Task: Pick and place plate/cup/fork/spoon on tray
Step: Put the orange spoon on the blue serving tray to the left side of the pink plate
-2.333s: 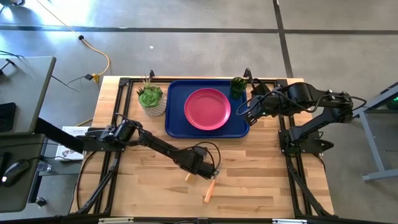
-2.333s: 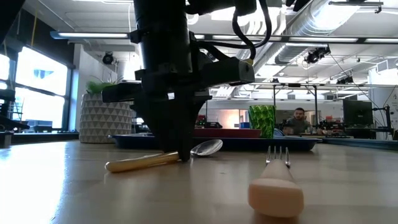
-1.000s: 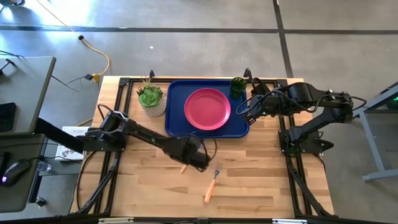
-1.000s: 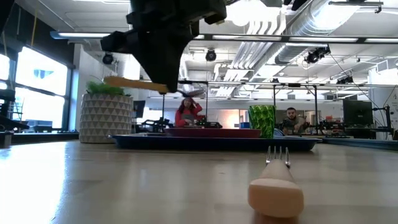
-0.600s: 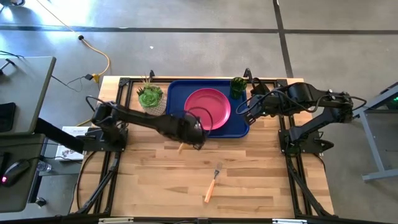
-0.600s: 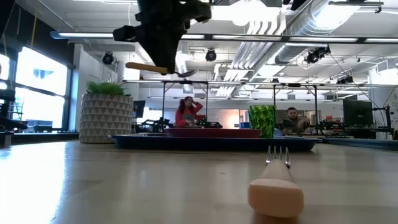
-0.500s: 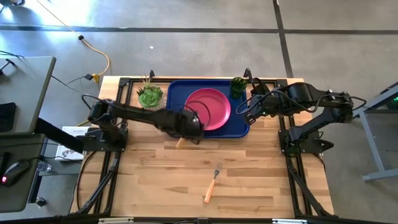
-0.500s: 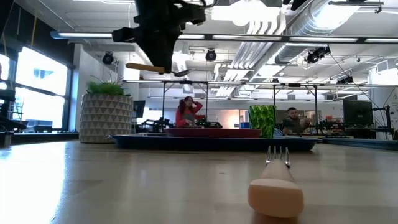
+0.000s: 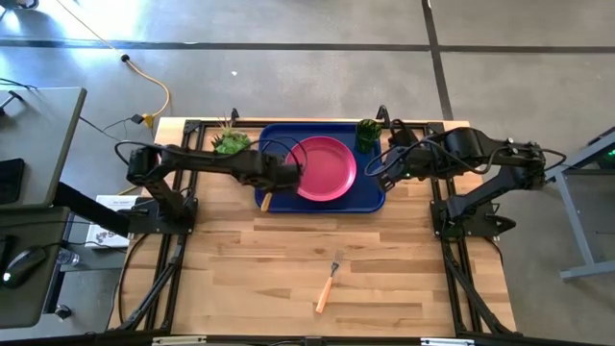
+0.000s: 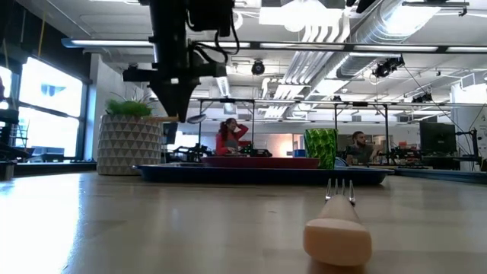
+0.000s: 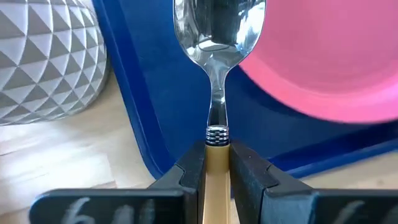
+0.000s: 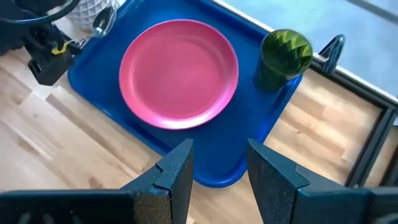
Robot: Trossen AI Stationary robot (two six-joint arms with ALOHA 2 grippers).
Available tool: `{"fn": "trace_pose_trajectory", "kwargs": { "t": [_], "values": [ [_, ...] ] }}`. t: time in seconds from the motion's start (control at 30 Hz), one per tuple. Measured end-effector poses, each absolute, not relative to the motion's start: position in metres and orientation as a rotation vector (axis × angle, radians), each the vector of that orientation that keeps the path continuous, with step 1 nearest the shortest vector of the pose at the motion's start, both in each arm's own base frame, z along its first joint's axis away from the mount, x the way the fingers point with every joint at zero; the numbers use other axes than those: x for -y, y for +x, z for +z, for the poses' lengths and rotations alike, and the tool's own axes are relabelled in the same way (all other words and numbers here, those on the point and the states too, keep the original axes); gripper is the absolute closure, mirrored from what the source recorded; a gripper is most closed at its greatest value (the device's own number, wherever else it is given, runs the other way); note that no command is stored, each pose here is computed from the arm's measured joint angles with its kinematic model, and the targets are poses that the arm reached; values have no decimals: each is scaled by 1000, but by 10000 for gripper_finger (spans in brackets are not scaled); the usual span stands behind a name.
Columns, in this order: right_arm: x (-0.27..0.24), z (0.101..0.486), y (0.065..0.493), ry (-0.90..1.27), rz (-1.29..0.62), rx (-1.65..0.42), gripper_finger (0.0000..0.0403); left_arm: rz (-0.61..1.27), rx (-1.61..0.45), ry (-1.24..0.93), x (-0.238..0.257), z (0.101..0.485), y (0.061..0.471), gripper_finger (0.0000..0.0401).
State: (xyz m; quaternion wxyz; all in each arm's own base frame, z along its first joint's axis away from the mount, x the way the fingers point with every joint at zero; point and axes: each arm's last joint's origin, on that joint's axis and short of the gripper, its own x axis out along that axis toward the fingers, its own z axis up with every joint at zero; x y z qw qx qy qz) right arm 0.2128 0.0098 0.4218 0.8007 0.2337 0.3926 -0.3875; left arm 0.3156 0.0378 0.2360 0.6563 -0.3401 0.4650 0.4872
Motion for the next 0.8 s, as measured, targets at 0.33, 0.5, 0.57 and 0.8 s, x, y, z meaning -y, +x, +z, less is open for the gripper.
{"fn": "trace_pose_trajectory", "kwargs": {
  "t": [0.33, 0.5, 0.57, 0.8],
  "values": [
    [-9, 422, 212, 460, -828, -848, 265, 1211, -958, -903, -61, 207, 308, 359],
    [-9, 422, 212, 454, -825, -851, 265, 1272, -937, -948, -76, 203, 303, 359],
    [-9, 422, 212, 443, -819, -855, 265, 1289, -933, -962, -83, 202, 302, 359],
    [-9, 422, 212, 421, -806, -866, 265, 1302, -923, -1005, -102, 201, 298, 359]
  ]
}}
